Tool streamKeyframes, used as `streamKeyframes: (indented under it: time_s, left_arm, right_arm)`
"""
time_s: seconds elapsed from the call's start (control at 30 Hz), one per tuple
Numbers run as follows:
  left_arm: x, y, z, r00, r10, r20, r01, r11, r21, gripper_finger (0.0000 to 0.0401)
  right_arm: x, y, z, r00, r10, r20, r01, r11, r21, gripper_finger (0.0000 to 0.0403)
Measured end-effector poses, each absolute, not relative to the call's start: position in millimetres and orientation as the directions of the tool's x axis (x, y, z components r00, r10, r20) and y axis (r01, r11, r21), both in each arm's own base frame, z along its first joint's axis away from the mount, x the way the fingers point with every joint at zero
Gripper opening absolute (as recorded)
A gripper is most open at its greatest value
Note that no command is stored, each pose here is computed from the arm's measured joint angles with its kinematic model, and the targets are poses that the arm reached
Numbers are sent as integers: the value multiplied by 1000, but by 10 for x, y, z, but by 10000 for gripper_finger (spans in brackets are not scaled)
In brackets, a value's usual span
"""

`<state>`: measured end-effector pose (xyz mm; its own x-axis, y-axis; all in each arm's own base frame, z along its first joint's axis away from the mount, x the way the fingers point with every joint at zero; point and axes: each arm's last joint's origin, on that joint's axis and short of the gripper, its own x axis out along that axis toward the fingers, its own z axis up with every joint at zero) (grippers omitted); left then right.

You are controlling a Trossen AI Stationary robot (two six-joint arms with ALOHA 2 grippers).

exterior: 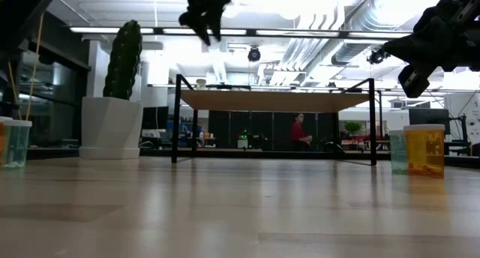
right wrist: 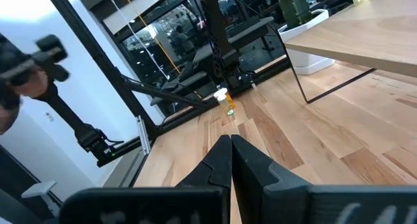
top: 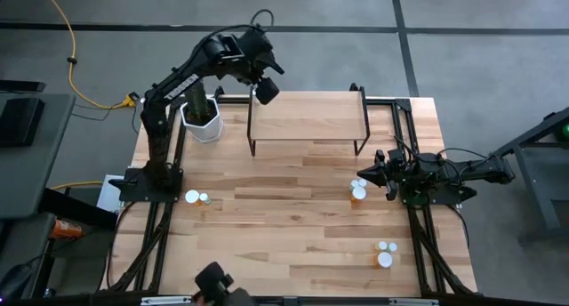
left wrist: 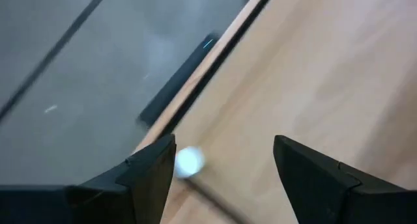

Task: Pick and place medicine bottles onto shelf by color
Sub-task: Align the bottom yellow pill bottle with the other yellow pill bottle on the shelf

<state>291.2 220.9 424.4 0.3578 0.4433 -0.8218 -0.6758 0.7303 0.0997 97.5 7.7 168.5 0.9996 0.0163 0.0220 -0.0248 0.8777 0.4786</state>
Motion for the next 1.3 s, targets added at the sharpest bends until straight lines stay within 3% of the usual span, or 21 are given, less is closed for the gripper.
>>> streamKeyframes:
  time_s: [0.2, 0.4, 0.87, 1.03, 1.3]
  left_arm:
    - [2984, 1874, 4669, 644, 439, -627, -582, 813, -29, 250]
    - [3169, 1441, 4910, 790, 400, -465, -468, 883, -34, 250]
    - [3409, 825, 4990, 822, 431, -372, -450, 892, 38, 250]
    - [3520, 729, 4687, 808, 426, -406, -456, 890, 27, 250]
    - [3216, 517, 4230, 901, 388, -194, -415, 900, -129, 250]
  right_arm:
    - [975, 77, 1686, 1000, 16, 22, -25, 878, 479, 0]
    - [975, 77, 1685, 1000, 16, 22, -25, 878, 479, 0]
    - [975, 77, 1686, 1000, 15, 22, -24, 878, 479, 0]
    - [975, 77, 1685, 1000, 15, 22, -24, 878, 479, 0]
    - [975, 76, 1686, 1000, 11, 22, -21, 878, 479, 0]
